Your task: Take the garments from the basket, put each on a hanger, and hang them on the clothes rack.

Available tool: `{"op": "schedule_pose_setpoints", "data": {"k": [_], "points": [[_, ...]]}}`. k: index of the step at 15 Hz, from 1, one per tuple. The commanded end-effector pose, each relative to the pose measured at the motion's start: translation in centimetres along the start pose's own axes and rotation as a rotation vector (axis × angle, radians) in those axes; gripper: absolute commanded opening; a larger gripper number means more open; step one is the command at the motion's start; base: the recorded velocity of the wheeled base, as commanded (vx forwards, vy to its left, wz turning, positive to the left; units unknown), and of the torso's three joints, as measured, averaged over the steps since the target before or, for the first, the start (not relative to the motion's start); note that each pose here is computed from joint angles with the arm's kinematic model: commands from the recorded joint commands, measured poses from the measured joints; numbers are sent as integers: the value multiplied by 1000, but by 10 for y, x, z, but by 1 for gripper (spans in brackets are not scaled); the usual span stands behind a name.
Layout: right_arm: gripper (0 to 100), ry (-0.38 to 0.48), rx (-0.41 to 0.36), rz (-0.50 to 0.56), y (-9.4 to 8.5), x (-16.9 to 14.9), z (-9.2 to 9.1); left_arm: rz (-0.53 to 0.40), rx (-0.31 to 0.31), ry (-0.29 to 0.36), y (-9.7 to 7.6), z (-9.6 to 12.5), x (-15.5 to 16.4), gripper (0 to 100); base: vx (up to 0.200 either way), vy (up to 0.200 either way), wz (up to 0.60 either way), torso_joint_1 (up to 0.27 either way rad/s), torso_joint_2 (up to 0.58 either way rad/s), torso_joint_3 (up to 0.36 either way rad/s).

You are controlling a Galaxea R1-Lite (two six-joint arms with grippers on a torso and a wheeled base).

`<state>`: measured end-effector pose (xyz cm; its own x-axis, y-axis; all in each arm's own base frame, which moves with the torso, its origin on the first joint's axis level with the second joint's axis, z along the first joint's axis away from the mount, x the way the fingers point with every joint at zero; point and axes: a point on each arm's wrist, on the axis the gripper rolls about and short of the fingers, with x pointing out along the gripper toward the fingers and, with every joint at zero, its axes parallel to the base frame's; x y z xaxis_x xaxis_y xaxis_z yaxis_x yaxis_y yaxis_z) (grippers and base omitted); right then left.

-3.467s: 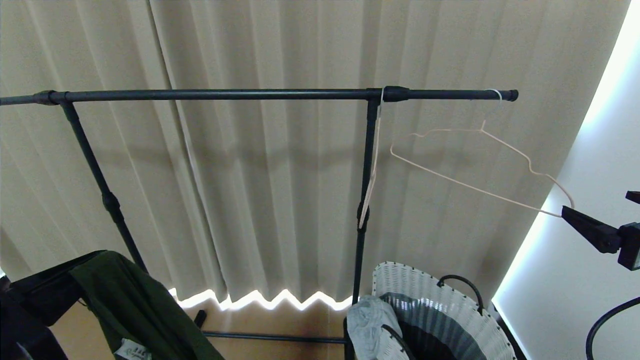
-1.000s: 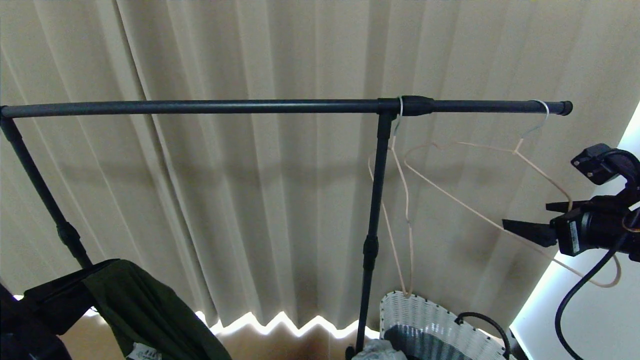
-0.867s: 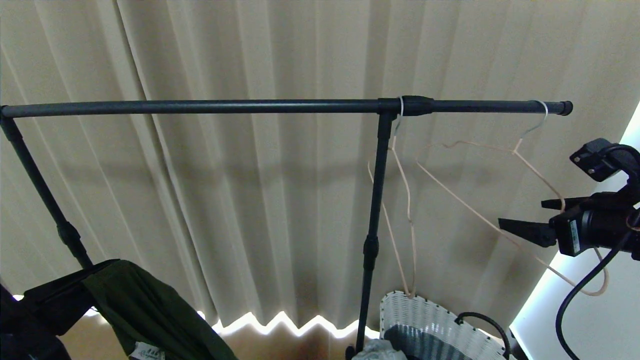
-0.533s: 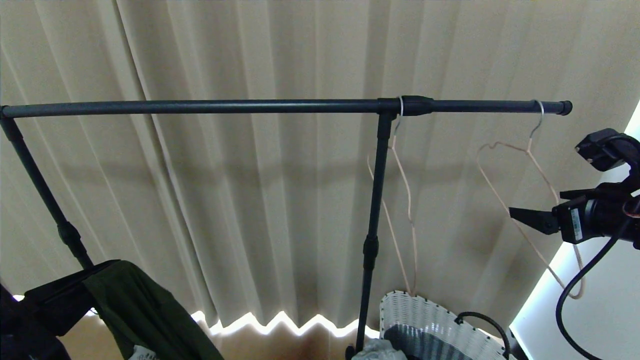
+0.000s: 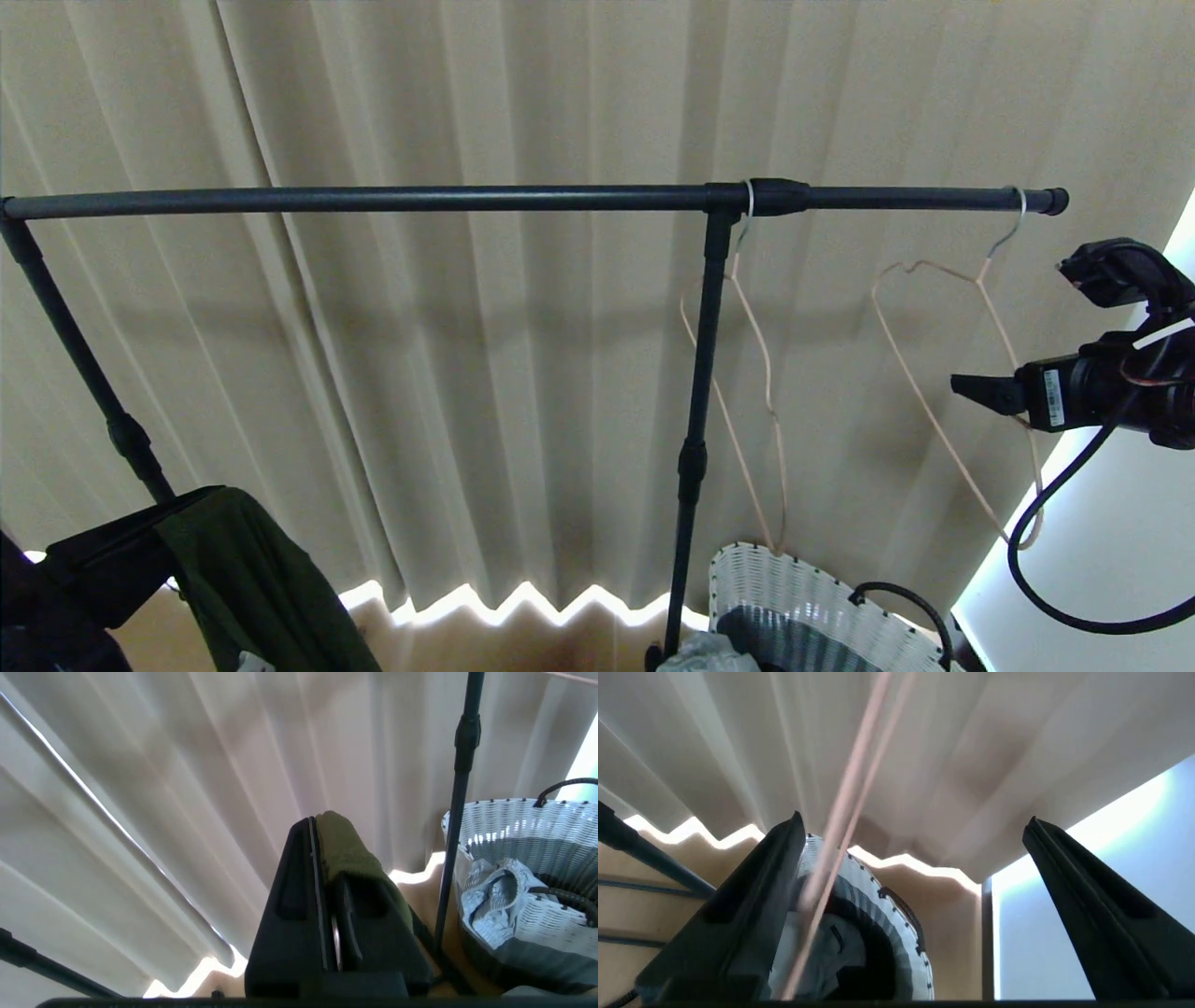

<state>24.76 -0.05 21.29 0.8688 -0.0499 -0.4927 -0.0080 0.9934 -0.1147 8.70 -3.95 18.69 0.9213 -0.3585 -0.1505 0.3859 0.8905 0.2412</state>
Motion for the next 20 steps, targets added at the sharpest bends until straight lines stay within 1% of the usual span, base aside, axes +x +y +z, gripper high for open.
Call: {"op": "schedule_pose_setpoints", "data": {"k": [1, 11, 12, 20], "points": [[100, 4, -1, 1, 0, 2, 0, 1, 1, 1, 0, 0, 0, 0, 0, 0, 0, 0, 0, 0], [100, 32, -7, 13, 3, 8, -4, 1, 0, -2, 0, 0, 0, 0, 0, 0, 0, 0, 0, 0], [0, 33, -7, 13, 3, 8, -4, 1, 0, -2, 0, 0, 0, 0, 0, 0, 0, 0, 0, 0], [0, 18, -4, 12, 3, 4, -2, 1, 0, -2, 0, 0, -1, 0, 0, 0, 0, 0, 0, 0]]}}
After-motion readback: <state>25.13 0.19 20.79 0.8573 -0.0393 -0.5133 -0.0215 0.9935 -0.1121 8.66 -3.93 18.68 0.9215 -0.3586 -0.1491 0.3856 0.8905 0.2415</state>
